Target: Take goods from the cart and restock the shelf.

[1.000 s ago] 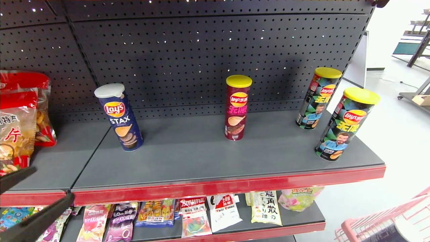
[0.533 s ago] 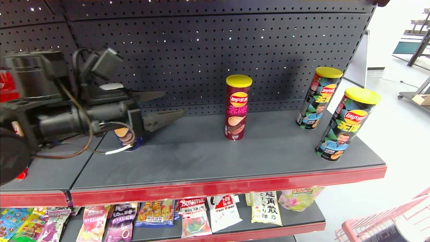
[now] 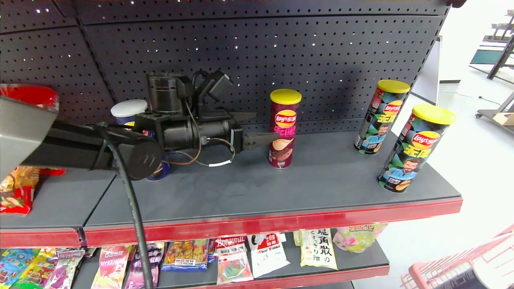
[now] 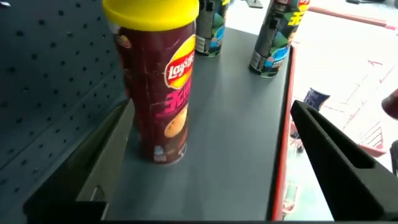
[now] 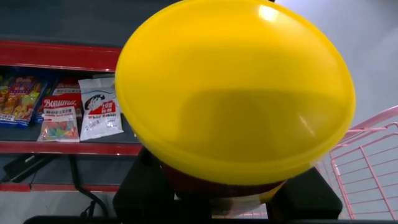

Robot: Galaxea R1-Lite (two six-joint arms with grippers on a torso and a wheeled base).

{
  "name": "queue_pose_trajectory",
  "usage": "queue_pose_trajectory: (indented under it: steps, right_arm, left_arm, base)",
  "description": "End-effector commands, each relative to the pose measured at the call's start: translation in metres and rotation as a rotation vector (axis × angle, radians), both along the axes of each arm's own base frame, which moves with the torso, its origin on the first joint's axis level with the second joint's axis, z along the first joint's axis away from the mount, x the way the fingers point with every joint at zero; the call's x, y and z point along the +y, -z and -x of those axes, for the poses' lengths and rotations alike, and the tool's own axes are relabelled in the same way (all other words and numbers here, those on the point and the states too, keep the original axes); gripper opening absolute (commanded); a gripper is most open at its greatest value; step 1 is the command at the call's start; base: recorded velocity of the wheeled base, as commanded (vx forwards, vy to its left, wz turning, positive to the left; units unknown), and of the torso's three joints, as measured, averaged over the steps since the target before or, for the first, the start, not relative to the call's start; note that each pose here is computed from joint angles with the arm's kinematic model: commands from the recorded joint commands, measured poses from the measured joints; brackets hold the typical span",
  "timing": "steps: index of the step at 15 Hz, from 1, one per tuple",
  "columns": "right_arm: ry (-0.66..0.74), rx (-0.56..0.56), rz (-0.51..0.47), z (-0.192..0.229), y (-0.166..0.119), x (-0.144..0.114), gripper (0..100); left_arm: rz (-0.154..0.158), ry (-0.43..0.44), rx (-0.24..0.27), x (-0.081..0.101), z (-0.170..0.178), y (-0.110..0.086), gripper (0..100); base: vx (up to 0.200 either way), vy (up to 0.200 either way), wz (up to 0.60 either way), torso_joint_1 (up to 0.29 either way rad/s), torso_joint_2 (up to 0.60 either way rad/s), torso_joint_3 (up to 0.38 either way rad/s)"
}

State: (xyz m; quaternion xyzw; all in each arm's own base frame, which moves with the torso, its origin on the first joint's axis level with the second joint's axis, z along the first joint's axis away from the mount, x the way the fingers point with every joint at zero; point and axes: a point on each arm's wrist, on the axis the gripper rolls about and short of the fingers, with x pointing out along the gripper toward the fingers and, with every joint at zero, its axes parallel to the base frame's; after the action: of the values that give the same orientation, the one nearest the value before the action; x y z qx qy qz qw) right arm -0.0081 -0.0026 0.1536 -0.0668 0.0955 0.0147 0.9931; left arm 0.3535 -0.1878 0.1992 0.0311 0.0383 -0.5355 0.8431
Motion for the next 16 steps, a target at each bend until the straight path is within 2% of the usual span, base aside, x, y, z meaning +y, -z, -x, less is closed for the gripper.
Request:
queue_pose_trajectory:
  steps: [1,6,16]
  right_arm:
    - [0.004,-0.002,0.001,0.000,0.000,0.000,0]
    - [0.006,-0.006,0.000,0.001,-0.001,0.000,0]
    - [0.007,-0.011,0.000,0.002,0.000,0.000,0]
  left_arm:
    - [-0.012,-0.007,0.014,-0.009,-0.015,0.015,100]
    - [-0.026,-0.043,-0.008,-0.014,-0.032,0.025,100]
    - [0.013,-0.035,-0.075,-0.036,-0.065,0.025,100]
  base:
    - [0.000,0.000,0.00,0.000,0.00,0.000]
    - [0.000,0.000,0.00,0.000,0.00,0.000]
    - [0.000,0.000,0.00,0.000,0.00,0.000]
